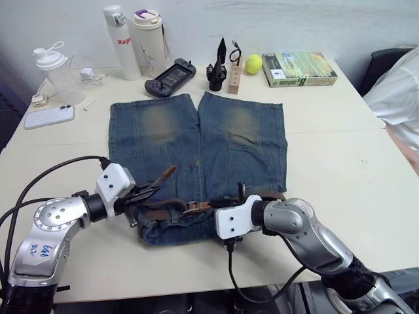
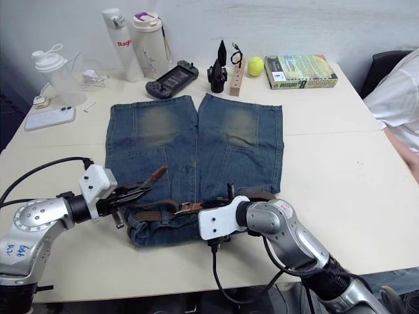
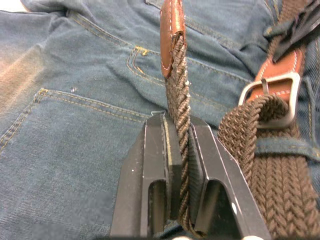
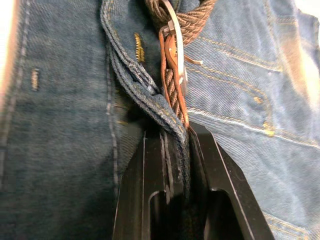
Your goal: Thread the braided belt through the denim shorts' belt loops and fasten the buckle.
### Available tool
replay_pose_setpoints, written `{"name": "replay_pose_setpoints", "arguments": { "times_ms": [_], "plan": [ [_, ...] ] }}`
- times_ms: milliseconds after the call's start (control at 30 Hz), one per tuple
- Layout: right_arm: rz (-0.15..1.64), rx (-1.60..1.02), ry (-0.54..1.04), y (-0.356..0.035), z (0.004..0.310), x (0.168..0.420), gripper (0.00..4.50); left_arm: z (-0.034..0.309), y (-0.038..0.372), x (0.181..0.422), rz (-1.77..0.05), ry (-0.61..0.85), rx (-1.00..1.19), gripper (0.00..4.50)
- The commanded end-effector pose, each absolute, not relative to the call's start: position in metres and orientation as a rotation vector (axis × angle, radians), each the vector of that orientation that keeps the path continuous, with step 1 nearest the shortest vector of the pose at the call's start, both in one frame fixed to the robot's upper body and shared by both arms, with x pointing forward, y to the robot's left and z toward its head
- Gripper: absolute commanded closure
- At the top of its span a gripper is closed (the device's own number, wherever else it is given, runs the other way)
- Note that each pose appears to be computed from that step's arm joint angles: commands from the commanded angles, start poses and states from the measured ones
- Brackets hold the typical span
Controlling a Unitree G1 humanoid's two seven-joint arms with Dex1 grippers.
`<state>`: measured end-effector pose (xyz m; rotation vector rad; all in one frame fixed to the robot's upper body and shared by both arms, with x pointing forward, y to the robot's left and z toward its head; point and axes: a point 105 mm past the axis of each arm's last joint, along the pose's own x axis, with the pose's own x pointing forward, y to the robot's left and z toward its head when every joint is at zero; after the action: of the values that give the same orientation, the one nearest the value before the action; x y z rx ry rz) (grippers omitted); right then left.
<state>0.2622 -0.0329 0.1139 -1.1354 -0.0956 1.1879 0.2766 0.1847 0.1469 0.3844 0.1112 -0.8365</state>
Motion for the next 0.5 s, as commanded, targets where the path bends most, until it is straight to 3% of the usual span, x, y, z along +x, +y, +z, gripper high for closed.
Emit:
{"name": "replay_pose_setpoints", "arguments": {
  "times_ms": [33,233,500],
  "plan": [
    [1.225,-1.103,-0.077,-0.033,0.116,0.255,3.73,0.16,0.177,0.277,-0.839,0.047,0.384,4.16],
    [1.236,-1.024,-0.022,-0.043,0.123,0.248,1.17,0.157,0.173,0.275,-0.859,0.045,0.388,4.16],
    [1.285,-0.581,0.088,-0.059,0.168,0.239,1.17,0.165,0.173,0.267,-0.887,0.023,0.365,4.16]
  ]
}}
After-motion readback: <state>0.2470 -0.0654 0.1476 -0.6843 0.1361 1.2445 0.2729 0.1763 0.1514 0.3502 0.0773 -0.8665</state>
